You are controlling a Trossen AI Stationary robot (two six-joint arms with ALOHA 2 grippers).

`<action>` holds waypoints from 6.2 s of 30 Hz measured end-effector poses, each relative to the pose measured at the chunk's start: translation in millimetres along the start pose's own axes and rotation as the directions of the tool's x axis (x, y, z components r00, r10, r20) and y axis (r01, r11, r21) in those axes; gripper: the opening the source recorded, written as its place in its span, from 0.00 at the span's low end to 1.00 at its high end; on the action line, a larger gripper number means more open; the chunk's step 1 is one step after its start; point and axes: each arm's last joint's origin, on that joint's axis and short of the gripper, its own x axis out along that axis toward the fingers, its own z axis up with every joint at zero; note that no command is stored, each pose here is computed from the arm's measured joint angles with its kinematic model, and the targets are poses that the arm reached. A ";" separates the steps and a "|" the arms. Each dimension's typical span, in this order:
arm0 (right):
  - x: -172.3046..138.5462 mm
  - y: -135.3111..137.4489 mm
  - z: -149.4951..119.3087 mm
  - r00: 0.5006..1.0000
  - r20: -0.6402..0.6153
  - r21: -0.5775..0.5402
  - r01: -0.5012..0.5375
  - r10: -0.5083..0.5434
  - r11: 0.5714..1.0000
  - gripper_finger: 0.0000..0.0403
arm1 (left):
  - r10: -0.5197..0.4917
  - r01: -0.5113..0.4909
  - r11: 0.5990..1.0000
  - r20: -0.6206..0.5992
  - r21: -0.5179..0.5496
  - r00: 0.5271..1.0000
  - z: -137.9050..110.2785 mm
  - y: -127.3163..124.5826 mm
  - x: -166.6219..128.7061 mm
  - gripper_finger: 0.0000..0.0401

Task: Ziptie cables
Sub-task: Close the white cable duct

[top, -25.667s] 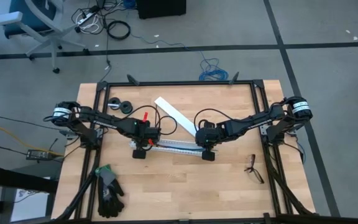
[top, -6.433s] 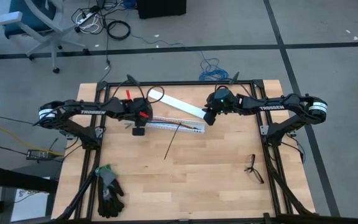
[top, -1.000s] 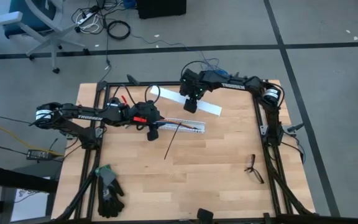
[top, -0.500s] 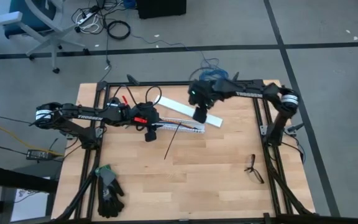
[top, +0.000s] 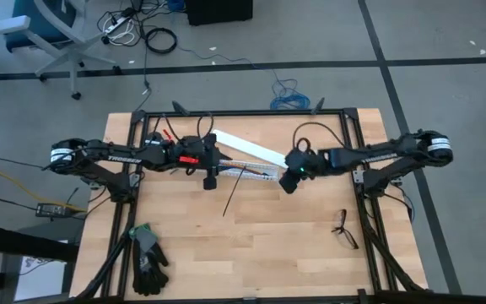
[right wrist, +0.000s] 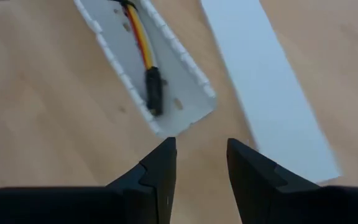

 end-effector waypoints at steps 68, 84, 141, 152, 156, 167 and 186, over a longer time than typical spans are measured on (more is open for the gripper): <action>95.1 -43.8 90.6 0.972 0.137 -0.242 -0.155 0.192 0.958 0.43 | -0.151 0.187 0.982 -0.598 -0.002 0.788 -48.6 27.5 48.2 0.02; 118.9 -32.0 126.9 0.994 0.076 -0.362 -0.050 0.082 0.931 0.78 | -0.152 0.182 0.983 -0.592 -0.009 0.791 -55.5 25.5 44.2 0.04; 124.6 -46.6 94.1 0.968 -0.250 -0.367 -0.074 -0.021 0.927 0.53 | -0.167 0.197 0.980 -0.578 -0.011 0.799 -54.7 25.3 45.0 0.05; 111.1 -39.6 90.6 0.956 -0.292 -0.362 -0.088 -0.023 0.928 0.52 | -0.167 0.197 0.980 -0.578 -0.010 0.799 -54.7 25.3 45.0 0.05; 108.0 -35.5 89.0 0.954 -0.300 -0.361 -0.091 -0.023 0.928 0.52 | -0.167 0.197 0.980 -0.578 -0.010 0.799 -54.7 25.3 45.0 0.05; 72.0 -26.0 86.5 0.977 -0.205 -0.364 -0.027 -0.052 0.931 0.52 | -0.174 0.208 0.978 -0.591 -0.010 0.788 -55.8 25.1 43.6 0.05; 9.8 -4.8 11.6 0.987 -0.157 -0.273 -0.022 -0.022 0.962 0.53 | -0.170 0.212 0.977 -0.587 0.002 0.792 -57.6 29.7 43.0 0.05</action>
